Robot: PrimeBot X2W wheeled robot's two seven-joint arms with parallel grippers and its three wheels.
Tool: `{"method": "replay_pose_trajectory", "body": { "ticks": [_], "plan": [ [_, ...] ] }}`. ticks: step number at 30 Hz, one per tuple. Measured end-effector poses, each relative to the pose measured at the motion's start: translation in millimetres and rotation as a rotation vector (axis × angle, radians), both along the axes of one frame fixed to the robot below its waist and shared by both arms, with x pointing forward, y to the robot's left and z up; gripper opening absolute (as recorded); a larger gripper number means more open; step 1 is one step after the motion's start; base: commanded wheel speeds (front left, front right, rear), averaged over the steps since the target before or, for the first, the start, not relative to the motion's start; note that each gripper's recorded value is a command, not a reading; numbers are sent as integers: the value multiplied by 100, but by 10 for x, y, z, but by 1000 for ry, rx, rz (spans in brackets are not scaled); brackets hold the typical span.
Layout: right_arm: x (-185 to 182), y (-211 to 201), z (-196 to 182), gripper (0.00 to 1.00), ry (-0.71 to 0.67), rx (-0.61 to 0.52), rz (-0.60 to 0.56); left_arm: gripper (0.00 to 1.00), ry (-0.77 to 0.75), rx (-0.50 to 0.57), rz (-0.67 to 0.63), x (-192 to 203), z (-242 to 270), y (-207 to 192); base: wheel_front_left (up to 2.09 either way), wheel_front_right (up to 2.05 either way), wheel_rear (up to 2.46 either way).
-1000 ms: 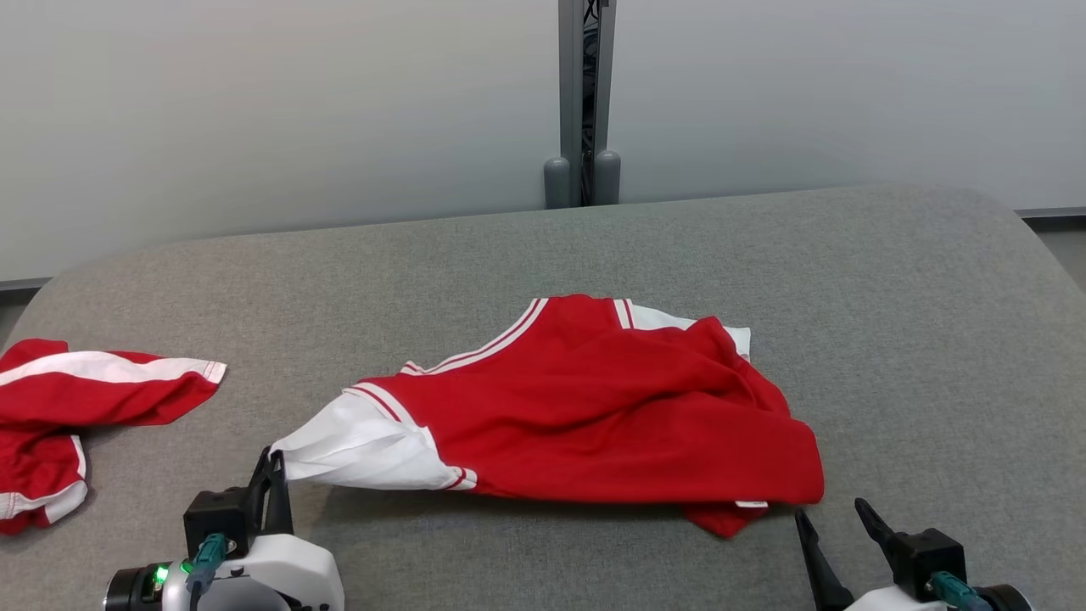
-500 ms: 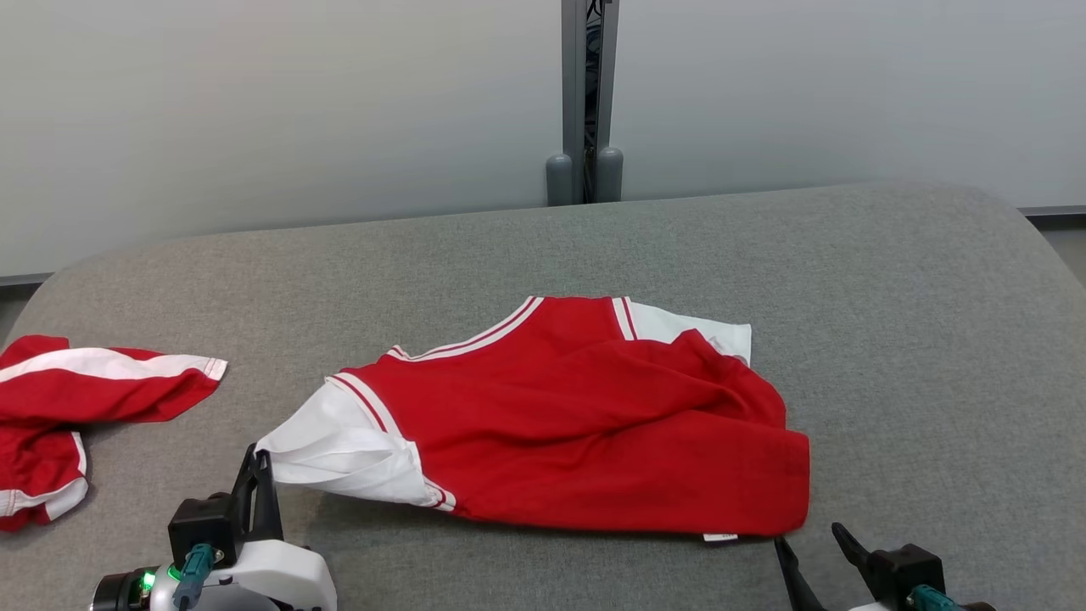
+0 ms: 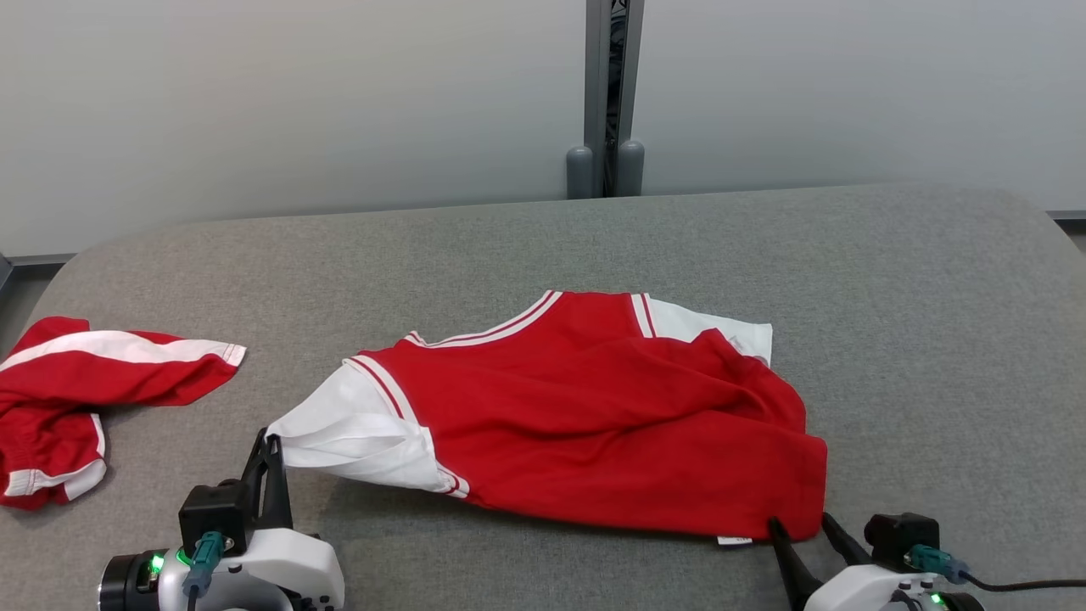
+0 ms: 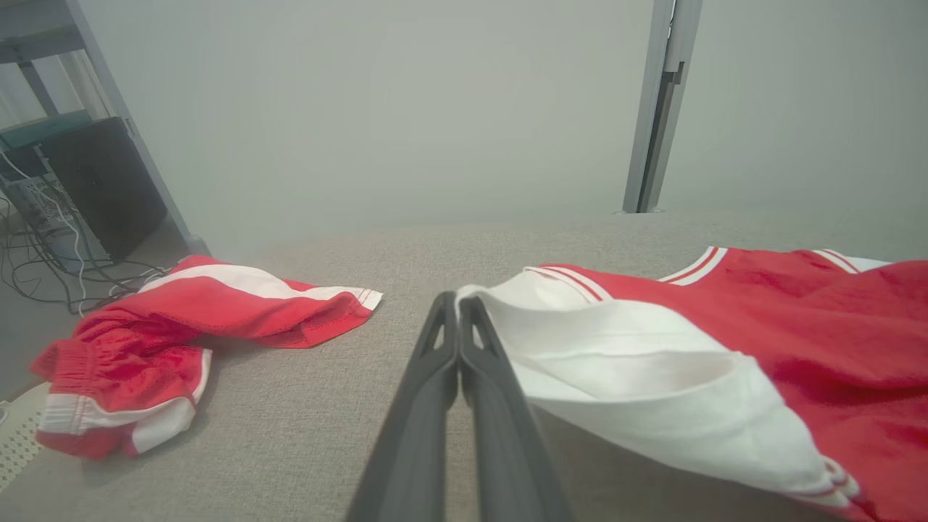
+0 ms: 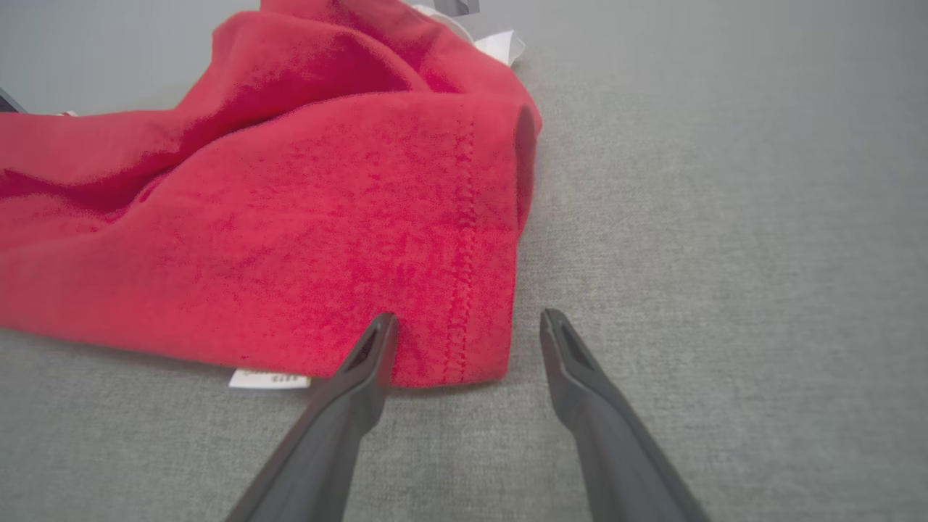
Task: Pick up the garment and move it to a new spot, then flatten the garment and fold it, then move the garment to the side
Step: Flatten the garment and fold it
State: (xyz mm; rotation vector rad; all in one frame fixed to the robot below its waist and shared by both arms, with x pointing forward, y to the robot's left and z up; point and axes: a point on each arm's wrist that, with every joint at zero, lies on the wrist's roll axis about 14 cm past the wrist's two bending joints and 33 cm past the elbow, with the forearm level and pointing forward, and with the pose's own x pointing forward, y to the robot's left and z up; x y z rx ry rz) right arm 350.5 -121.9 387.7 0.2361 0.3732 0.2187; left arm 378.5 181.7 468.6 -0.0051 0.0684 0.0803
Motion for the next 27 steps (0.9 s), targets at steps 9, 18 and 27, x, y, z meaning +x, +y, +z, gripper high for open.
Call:
{"method": "replay_pose_trajectory", "body": {
  "ticks": [9,18,27],
  "plan": [
    [136,36,154,0,-37,15,63,0,-65,-25,-34,66,207,-68,0,0,0],
    [445,-258,1105,0,-324,98,6,0,-337,-83,-165,296,1137,-277,0,0,0],
    [673,-669,2412,0,-660,34,1,0,-544,-56,-311,348,2214,-467,0,0,0]
  ]
}}
